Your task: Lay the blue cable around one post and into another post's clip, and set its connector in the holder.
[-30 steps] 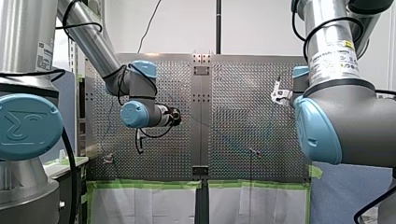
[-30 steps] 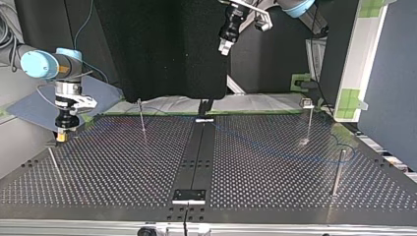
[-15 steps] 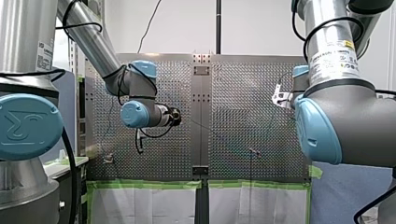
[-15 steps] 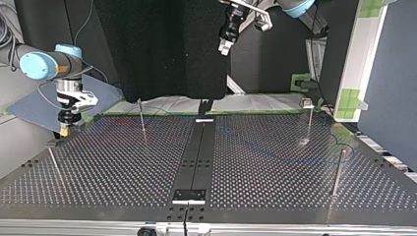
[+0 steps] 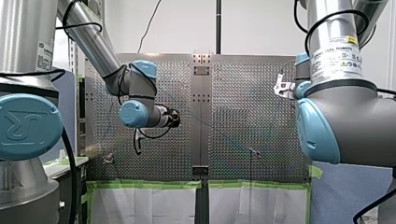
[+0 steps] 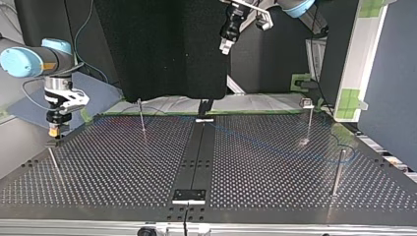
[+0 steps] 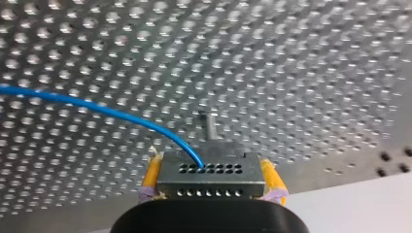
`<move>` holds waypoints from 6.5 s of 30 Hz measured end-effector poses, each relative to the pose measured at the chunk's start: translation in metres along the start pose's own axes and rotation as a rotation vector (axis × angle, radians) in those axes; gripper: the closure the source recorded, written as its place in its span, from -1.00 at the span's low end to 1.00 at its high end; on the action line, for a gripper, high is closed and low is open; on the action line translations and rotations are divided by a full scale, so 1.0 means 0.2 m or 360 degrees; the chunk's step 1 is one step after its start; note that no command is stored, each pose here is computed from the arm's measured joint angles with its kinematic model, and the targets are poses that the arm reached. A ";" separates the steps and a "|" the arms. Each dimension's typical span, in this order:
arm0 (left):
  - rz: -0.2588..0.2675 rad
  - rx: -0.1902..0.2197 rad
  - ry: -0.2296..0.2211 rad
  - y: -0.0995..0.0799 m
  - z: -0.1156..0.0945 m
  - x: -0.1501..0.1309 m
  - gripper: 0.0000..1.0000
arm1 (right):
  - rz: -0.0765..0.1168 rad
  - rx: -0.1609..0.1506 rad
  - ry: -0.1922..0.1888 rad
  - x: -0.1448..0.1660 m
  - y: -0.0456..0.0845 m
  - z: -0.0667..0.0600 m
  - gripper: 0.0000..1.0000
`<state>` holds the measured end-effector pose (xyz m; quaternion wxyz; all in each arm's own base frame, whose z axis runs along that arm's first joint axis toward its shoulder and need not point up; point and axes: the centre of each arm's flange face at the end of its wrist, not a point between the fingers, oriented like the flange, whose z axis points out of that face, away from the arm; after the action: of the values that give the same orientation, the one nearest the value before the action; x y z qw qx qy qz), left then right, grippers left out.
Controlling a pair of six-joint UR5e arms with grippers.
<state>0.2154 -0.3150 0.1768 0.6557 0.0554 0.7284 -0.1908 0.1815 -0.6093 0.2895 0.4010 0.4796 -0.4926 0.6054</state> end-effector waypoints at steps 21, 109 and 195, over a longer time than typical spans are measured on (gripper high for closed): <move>0.0015 -0.0027 0.0020 0.02 0.00 0.00 -1.00 | -0.0006 -0.0074 0.0048 0.13 0.18 0.02 1.00; 0.0016 -0.0092 0.0041 0.08 0.03 0.00 -1.00 | -0.0177 0.0293 -0.0127 0.00 0.31 0.23 1.00; 0.0024 -0.0112 0.0037 0.10 0.04 0.00 -1.00 | -0.0182 0.0318 -0.0142 -0.02 0.29 0.28 1.00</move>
<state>0.2286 -0.2997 0.1723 0.6502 0.0401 0.7418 -0.1594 0.1371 -0.6762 0.2772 0.3626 0.5710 -0.4191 0.6057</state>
